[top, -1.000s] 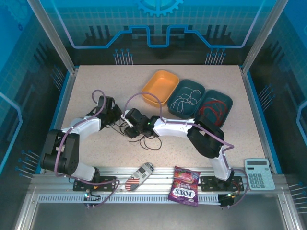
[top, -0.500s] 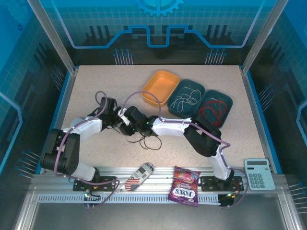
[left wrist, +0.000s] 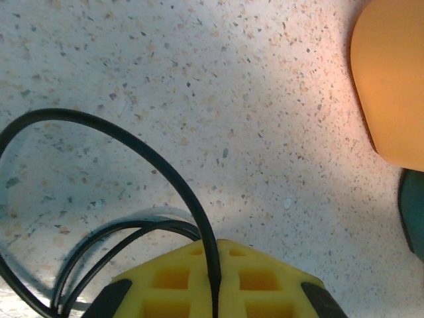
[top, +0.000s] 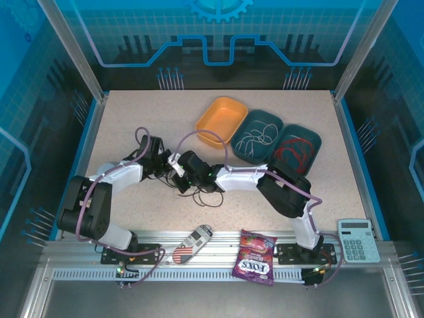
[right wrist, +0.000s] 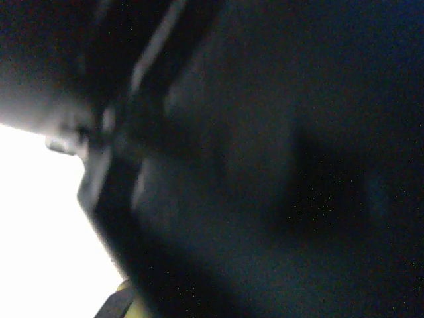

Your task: Untangle the cables

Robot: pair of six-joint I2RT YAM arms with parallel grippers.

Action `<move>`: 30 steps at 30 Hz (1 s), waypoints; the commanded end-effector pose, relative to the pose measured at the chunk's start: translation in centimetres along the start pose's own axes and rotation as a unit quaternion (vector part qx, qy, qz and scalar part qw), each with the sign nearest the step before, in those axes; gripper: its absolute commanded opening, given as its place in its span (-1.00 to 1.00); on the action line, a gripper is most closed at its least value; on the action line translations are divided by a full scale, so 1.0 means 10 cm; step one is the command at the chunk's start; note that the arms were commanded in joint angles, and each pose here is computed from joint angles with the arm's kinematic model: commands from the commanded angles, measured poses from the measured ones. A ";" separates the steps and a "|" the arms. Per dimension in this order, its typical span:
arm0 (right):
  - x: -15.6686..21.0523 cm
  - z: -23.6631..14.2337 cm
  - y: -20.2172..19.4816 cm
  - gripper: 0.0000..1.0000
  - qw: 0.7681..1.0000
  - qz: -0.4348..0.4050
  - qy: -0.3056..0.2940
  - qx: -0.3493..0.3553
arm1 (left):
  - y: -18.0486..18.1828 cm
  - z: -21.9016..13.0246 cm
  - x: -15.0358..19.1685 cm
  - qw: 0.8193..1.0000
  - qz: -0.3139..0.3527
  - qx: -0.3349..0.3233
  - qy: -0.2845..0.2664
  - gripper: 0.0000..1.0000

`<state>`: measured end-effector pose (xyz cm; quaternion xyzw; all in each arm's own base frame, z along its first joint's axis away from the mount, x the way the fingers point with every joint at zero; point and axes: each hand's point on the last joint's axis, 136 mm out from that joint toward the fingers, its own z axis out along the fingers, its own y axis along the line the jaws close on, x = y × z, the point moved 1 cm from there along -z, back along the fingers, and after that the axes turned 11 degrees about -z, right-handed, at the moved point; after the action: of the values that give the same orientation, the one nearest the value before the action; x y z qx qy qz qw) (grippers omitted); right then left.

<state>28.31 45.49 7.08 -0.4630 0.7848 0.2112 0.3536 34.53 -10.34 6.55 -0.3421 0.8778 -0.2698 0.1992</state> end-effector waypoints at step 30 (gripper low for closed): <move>-0.64 -1.48 -0.26 -1.00 0.989 0.017 -0.077 0.127 | -0.38 -0.18 -0.02 0.996 0.034 0.083 -0.004 -0.98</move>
<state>27.02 38.89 18.20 -0.4024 0.7892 0.1639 0.4341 35.77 -11.47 9.31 -0.3170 0.8646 -0.3167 0.2272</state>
